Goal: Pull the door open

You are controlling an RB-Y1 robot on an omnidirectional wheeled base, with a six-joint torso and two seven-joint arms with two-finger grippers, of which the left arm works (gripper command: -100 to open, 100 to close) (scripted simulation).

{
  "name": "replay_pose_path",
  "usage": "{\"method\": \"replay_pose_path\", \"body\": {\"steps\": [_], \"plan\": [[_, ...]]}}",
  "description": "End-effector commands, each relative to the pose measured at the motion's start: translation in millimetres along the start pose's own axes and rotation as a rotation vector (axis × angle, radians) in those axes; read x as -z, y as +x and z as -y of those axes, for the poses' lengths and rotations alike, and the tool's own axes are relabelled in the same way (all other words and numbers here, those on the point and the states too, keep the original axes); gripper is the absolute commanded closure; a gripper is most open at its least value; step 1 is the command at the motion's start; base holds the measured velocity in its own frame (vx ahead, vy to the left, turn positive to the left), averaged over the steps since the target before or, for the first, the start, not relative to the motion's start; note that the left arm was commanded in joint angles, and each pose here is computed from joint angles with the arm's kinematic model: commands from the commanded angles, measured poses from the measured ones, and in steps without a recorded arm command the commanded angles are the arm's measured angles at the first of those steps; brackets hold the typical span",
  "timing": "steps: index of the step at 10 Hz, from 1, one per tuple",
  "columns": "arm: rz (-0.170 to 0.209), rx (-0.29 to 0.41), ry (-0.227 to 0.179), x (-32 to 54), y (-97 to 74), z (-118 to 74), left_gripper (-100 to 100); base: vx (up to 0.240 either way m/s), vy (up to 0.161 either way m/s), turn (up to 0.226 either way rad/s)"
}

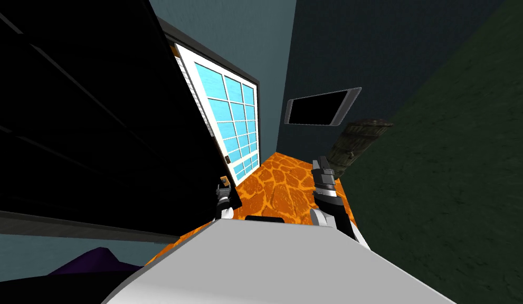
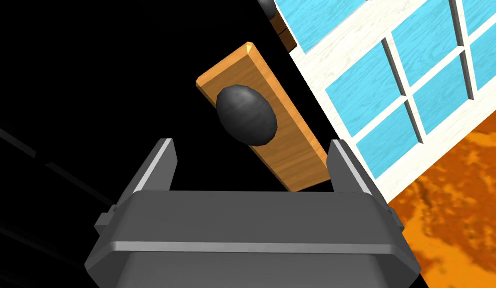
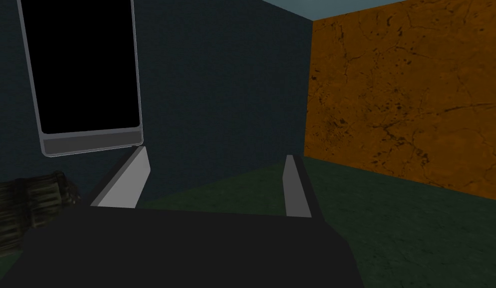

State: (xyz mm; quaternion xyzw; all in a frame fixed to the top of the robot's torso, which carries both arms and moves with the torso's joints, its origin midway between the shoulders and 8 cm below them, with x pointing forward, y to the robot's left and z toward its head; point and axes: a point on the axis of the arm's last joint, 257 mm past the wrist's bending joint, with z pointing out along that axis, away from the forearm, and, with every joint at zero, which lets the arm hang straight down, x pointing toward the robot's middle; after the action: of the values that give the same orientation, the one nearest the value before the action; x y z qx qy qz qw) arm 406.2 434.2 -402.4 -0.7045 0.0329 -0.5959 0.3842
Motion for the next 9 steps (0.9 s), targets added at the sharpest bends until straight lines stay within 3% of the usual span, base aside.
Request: {"method": "replay_pose_path", "body": {"steps": [1, 2, 4, 5, 9], "plan": [[0.005, 0.072, 0.010, -0.7, 1.2, 0.0, -100, -0.083, 0.018, -0.131], [0.005, 0.082, 0.010, -0.7, 1.2, 0.0, -100, -0.064, 0.023, -0.055], [0.012, 0.174, 0.023, -1.5, 2.7, -0.3, -100, -0.080, 0.024, -0.104], [0.012, 0.184, 0.023, -1.5, 2.7, -0.3, -100, -0.069, 0.016, -0.055], [0.019, 0.331, 0.041, -2.5, 4.5, -0.8, -100, -0.067, 0.015, -0.077]]}}
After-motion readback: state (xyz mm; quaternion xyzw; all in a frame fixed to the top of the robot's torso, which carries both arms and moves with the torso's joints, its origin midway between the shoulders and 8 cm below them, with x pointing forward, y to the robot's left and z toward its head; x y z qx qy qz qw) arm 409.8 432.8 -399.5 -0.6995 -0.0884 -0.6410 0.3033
